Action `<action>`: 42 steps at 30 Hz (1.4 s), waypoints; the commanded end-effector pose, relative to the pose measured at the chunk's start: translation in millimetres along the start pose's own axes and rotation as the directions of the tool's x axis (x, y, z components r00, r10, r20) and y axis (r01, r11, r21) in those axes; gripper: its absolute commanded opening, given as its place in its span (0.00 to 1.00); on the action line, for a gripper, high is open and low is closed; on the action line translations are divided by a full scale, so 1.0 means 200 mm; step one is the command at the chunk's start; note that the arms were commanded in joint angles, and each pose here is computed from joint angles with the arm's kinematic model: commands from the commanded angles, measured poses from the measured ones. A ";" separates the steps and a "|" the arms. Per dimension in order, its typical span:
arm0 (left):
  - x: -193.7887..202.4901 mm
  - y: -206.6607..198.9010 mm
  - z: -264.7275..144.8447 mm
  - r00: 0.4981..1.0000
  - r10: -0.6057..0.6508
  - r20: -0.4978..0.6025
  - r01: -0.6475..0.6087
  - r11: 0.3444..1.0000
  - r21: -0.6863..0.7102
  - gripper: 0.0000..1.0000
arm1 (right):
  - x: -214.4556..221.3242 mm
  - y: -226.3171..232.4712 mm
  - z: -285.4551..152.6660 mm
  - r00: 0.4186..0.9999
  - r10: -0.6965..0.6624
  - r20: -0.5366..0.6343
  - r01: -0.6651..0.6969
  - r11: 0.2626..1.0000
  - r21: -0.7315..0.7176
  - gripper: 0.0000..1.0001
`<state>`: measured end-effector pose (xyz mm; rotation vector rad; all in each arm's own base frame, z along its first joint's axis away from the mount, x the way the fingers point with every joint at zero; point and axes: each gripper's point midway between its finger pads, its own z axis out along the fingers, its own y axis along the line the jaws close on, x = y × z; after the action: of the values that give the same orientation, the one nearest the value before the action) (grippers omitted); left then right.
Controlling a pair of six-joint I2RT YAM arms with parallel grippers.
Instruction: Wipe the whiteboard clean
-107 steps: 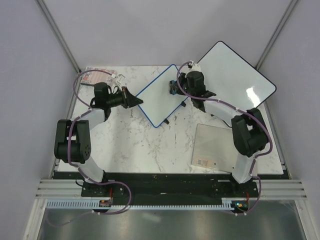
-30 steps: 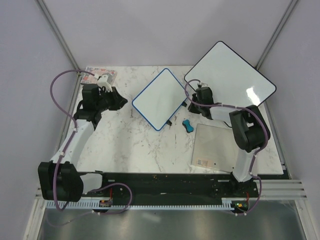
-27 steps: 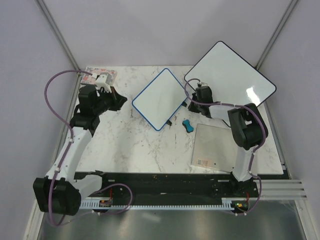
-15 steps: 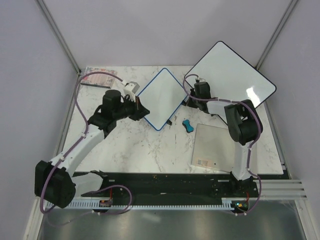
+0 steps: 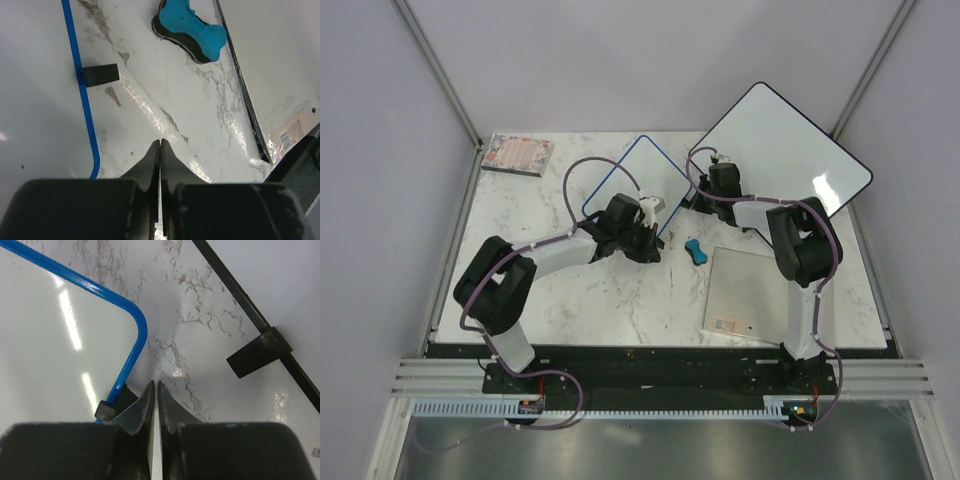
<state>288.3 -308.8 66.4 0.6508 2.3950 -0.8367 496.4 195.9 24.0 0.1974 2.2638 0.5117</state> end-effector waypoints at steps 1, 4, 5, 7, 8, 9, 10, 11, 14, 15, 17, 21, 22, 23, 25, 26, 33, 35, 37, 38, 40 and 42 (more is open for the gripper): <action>-0.23 -0.08 0.05 0.992 0.050 0.118 -0.051 0.999 0.013 0.02 | 0.10 0.02 0.05 0.998 0.016 -0.056 -0.017 0.999 -0.028 0.12; -0.22 -0.08 0.11 0.992 0.074 0.100 -0.075 0.997 0.000 0.02 | 0.11 0.01 0.06 0.998 0.018 -0.060 -0.019 0.999 -0.025 0.12; -0.21 -0.09 0.13 0.993 0.080 0.092 -0.080 0.997 -0.003 0.02 | 0.11 0.01 0.06 0.998 0.015 -0.060 -0.016 1.000 -0.023 0.12; -0.21 -0.06 0.18 0.993 0.079 0.085 -0.077 0.997 -0.020 0.02 | 0.12 0.01 0.06 0.998 0.016 -0.063 -0.017 1.000 -0.021 0.12; -0.20 -0.06 0.19 0.994 0.079 0.080 -0.077 0.997 -0.026 0.02 | 0.12 0.01 0.06 0.998 0.017 -0.061 -0.018 1.000 -0.022 0.12; -0.21 -0.05 0.21 0.994 0.078 0.081 -0.076 0.997 -0.034 0.02 | 0.13 0.00 0.07 0.998 0.017 -0.065 -0.019 1.000 -0.022 0.12; -0.21 -0.04 0.24 0.994 0.080 0.074 -0.077 0.996 -0.039 0.02 | 0.13 0.01 0.07 0.998 0.017 -0.065 -0.019 1.000 -0.023 0.12; -0.20 -0.04 0.26 0.995 0.081 0.067 -0.078 0.996 -0.038 0.02 | 0.13 0.00 0.07 0.998 0.018 -0.066 -0.020 1.000 -0.021 0.13; -0.22 -0.01 0.30 0.995 0.070 0.065 -0.066 0.996 -0.063 0.02 | 0.13 0.00 0.08 0.998 0.018 -0.065 -0.020 1.000 -0.020 0.13; -0.22 0.01 0.31 0.995 0.071 0.068 -0.065 0.995 -0.082 0.02 | 0.14 -0.01 0.08 0.998 0.017 -0.068 -0.018 1.000 -0.019 0.13; -0.24 0.03 0.33 0.995 0.074 0.073 -0.066 0.992 -0.109 0.02 | 0.14 -0.01 0.08 0.997 0.020 -0.069 -0.021 1.000 -0.017 0.13; -0.28 0.13 0.33 0.992 0.089 0.084 -0.068 0.973 -0.222 0.02 | 0.13 0.00 0.09 0.997 0.018 -0.072 -0.020 0.999 -0.029 0.13; -0.28 0.14 0.34 0.992 0.097 0.078 -0.076 0.968 -0.238 0.02 | 0.14 0.00 0.09 0.997 0.017 -0.076 -0.019 0.999 -0.028 0.13; -0.28 0.17 0.34 0.993 0.098 0.070 -0.076 0.961 -0.266 0.02 | 0.15 0.00 0.09 0.997 0.019 -0.078 -0.021 0.999 -0.030 0.13; -0.28 0.20 0.34 0.993 0.099 0.066 -0.076 0.954 -0.289 0.02 | 0.14 0.00 0.10 0.997 0.021 -0.077 -0.024 0.999 -0.031 0.13; -0.26 0.21 0.35 0.994 0.096 0.056 -0.076 0.953 -0.293 0.02 | 0.15 0.00 0.10 0.997 0.019 -0.081 -0.021 0.999 -0.032 0.13; -0.27 0.25 0.35 0.995 0.084 0.053 -0.061 0.938 -0.340 0.02 | 0.16 0.02 0.11 0.996 0.023 -0.088 -0.028 0.998 -0.051 0.13; -0.27 0.25 0.35 0.995 0.085 0.047 -0.063 0.934 -0.351 0.02 | 0.15 0.03 0.11 0.996 0.025 -0.088 -0.030 0.998 -0.063 0.13; -0.26 0.26 0.33 0.996 0.082 0.036 -0.064 0.930 -0.363 0.02 | 0.16 0.05 0.11 0.995 0.030 -0.095 -0.038 0.996 -0.081 0.13; -0.27 0.27 0.32 0.996 0.082 0.040 -0.061 0.925 -0.375 0.02 | 0.16 0.06 0.12 0.995 0.033 -0.098 -0.041 0.995 -0.087 0.13; -0.27 0.28 0.31 0.996 0.086 0.033 -0.067 0.920 -0.387 0.02 | 0.18 0.07 0.12 0.993 0.034 -0.110 -0.045 0.994 -0.099 0.13; -0.28 0.29 0.29 0.996 0.089 0.024 -0.071 0.909 -0.411 0.02 | 0.19 0.10 0.13 0.993 0.031 -0.115 -0.043 0.993 -0.110 0.13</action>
<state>369.2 -333.8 28.6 0.5507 2.3934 -0.4044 509.3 218.6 23.9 0.1752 2.2211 0.6488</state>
